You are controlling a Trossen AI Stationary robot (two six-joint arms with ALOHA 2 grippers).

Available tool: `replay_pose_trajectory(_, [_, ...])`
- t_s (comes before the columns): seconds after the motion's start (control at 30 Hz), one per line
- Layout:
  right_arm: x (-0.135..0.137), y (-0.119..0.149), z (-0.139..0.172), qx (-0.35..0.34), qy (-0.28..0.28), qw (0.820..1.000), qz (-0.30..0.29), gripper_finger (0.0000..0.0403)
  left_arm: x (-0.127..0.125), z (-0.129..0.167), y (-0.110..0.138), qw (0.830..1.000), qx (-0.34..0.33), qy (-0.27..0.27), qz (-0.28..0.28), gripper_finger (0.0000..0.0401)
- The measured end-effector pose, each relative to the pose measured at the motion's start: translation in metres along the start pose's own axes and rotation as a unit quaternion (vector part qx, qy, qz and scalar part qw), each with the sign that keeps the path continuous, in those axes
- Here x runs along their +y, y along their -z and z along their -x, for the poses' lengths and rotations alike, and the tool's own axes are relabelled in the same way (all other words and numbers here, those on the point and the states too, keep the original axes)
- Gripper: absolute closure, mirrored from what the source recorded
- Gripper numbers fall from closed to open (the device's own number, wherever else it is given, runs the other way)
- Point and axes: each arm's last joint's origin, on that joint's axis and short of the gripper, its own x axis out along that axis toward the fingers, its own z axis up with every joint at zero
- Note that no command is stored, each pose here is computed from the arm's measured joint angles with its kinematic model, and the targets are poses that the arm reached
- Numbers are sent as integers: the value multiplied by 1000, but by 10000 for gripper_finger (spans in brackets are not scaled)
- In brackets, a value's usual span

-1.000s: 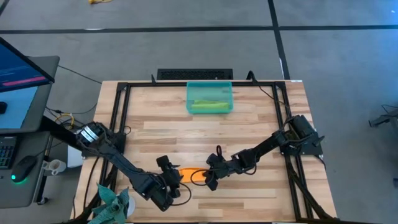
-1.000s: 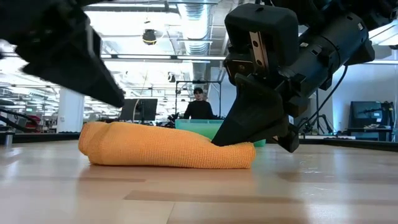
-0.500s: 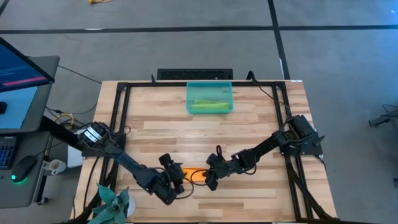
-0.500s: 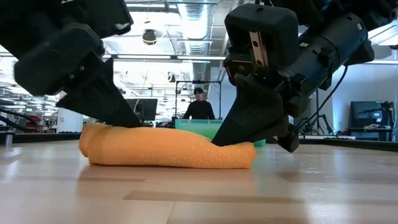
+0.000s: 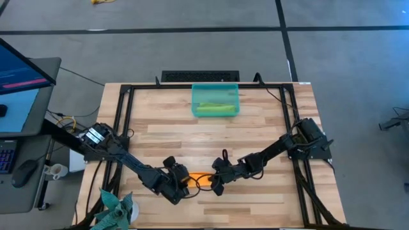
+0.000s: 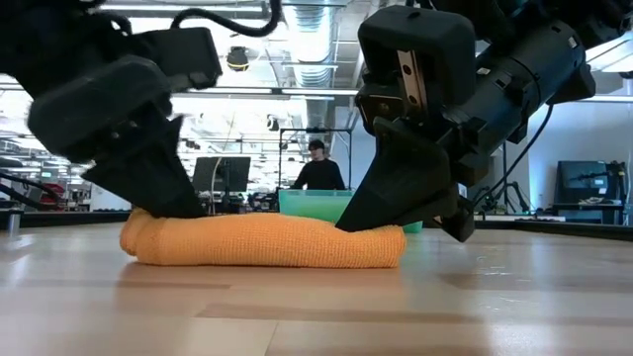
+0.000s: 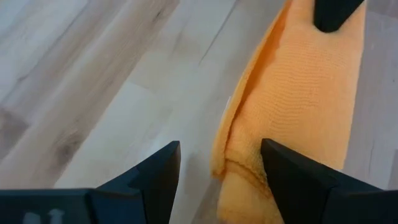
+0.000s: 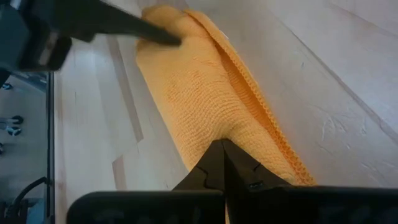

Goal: Roll microfiber towels into tight, uniform cylinder then place into a basket
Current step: Roll the yellow microfiber towel

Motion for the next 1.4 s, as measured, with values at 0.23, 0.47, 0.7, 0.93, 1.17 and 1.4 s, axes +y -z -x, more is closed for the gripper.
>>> replay_pose_trajectory(0.23, [0, 0, 0, 0, 0, 1000, 4, 391, 3, 30, -6, 999, -27, -7, -18, 184])
replay_pose_trajectory(0.47, [0, 0, 0, -1, 1, 1000, 4, 391, -8, 51, -4, 989, -147, -15, -2, 184])
replay_pose_trajectory(0.7, [0, 0, 0, -8, 6, 1000, 5, 391, -15, 44, 1, 985, -165, 48, 3, 184])
replay_pose_trajectory(0.93, [0, 0, 0, -9, 6, 1000, 6, 391, -1, 24, 7, 987, -148, 62, 22, 184])
replay_pose_trajectory(1.17, [0, 0, 0, -10, 6, 1000, 18, 391, 7, 14, 13, 986, -129, 93, 42, 184])
replay_pose_trajectory(1.4, [0, 0, 0, -10, 6, 1000, 18, 391, 2, 18, 12, 983, -147, 108, 16, 184])
